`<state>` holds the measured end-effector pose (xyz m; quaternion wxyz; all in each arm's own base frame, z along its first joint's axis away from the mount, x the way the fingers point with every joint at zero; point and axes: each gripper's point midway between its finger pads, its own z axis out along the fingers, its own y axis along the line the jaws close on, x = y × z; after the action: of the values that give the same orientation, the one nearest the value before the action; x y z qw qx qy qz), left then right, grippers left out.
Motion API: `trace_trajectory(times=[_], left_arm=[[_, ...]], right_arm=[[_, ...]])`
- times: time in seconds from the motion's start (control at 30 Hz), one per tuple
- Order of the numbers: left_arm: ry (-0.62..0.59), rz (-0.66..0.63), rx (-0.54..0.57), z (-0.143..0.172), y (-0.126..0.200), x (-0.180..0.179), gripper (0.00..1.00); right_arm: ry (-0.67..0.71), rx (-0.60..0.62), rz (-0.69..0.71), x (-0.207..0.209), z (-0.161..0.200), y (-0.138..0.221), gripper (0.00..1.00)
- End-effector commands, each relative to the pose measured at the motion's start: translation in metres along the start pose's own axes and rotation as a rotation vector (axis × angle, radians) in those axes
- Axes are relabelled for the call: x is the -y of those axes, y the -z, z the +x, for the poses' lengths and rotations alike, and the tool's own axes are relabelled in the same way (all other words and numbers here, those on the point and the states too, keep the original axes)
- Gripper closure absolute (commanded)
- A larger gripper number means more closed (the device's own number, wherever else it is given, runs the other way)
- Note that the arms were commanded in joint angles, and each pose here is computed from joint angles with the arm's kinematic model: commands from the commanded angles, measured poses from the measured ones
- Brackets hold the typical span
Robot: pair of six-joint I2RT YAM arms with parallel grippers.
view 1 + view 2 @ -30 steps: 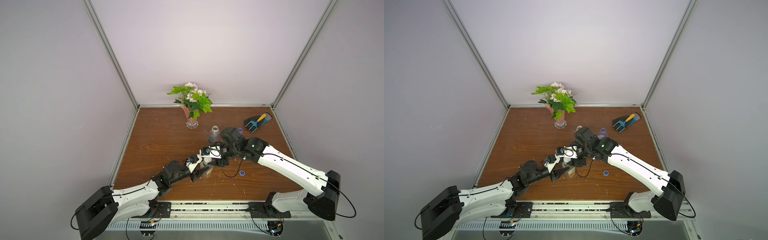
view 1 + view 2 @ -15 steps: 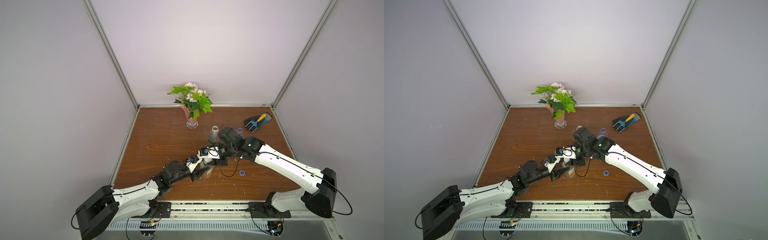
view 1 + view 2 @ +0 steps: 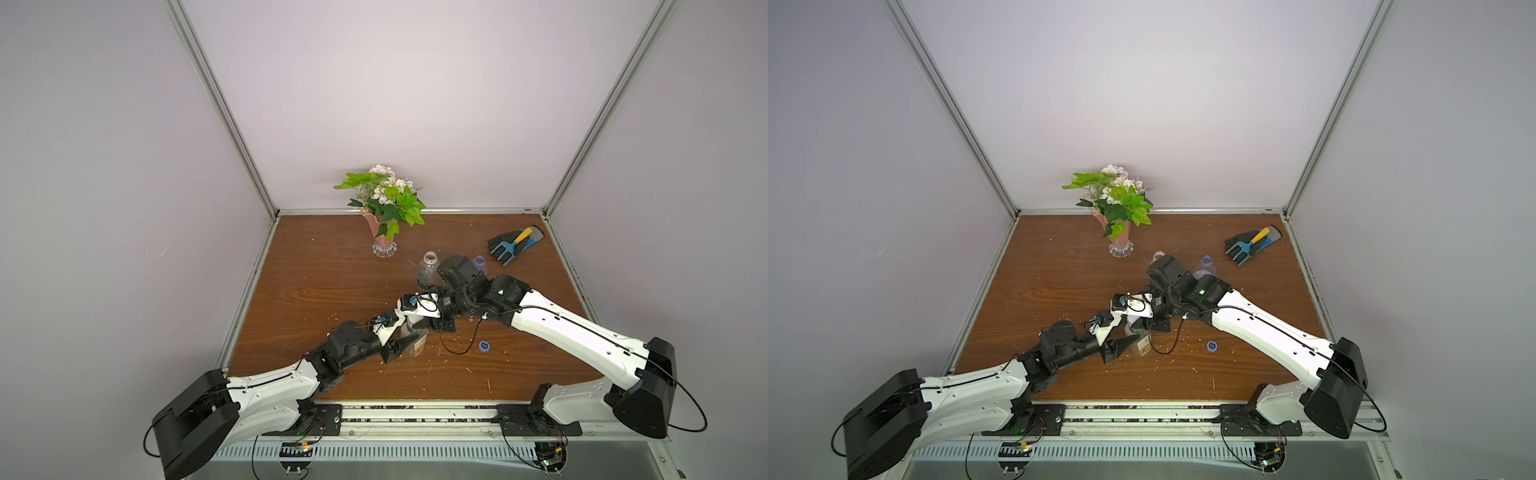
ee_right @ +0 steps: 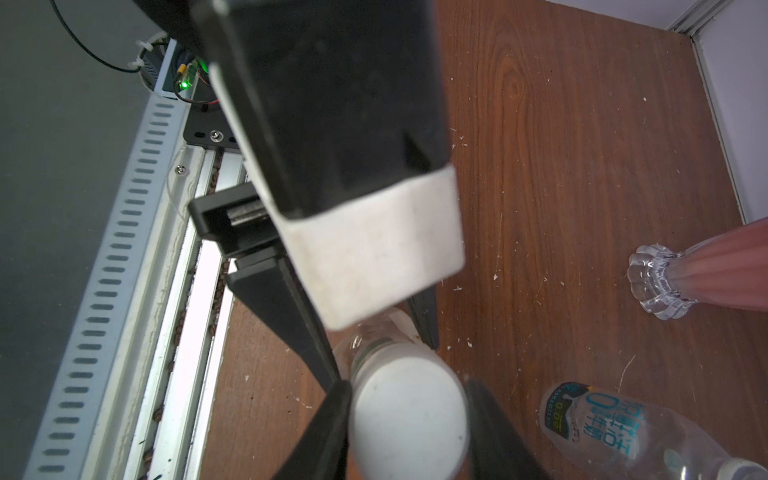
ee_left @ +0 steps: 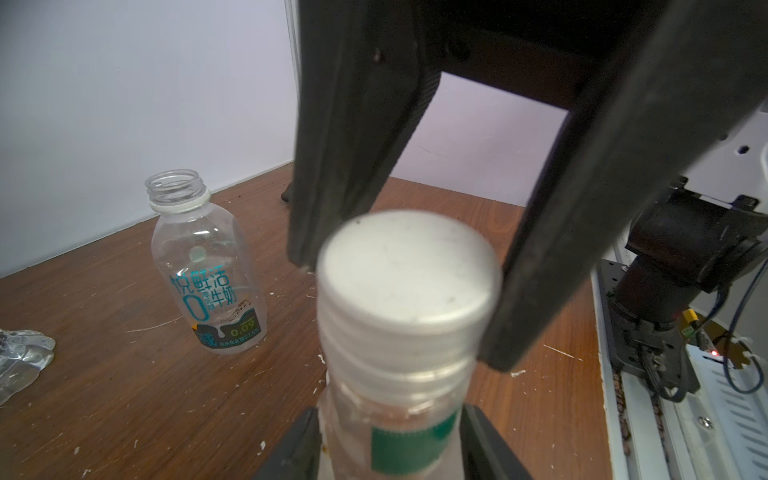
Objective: Screw on the bottle caps
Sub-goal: Screw the bottle cap onto the plastic bottle.
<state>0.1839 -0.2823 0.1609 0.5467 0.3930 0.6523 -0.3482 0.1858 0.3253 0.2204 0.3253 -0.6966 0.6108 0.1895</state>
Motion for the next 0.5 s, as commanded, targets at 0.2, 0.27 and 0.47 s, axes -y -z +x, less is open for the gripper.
trace_trajectory(times=[0.2,0.27,0.47], left_arm=[[0.034,-0.002,-0.092,0.0279,0.0,0.0016,0.5],[0.042,-0.009,-0.094,0.0286,-0.0004,0.0003,0.52],[0.06,-0.014,-0.099,0.0307,-0.0021,-0.0008,0.49]], right_arm=[[-0.125,-0.045,0.082,0.0068,0.0086,-0.0052,0.87],[-0.149,-0.059,0.106,0.0092,0.0109,-0.0063,0.91],[-0.178,-0.057,0.13,0.0057,0.0149,-0.0053,0.98]])
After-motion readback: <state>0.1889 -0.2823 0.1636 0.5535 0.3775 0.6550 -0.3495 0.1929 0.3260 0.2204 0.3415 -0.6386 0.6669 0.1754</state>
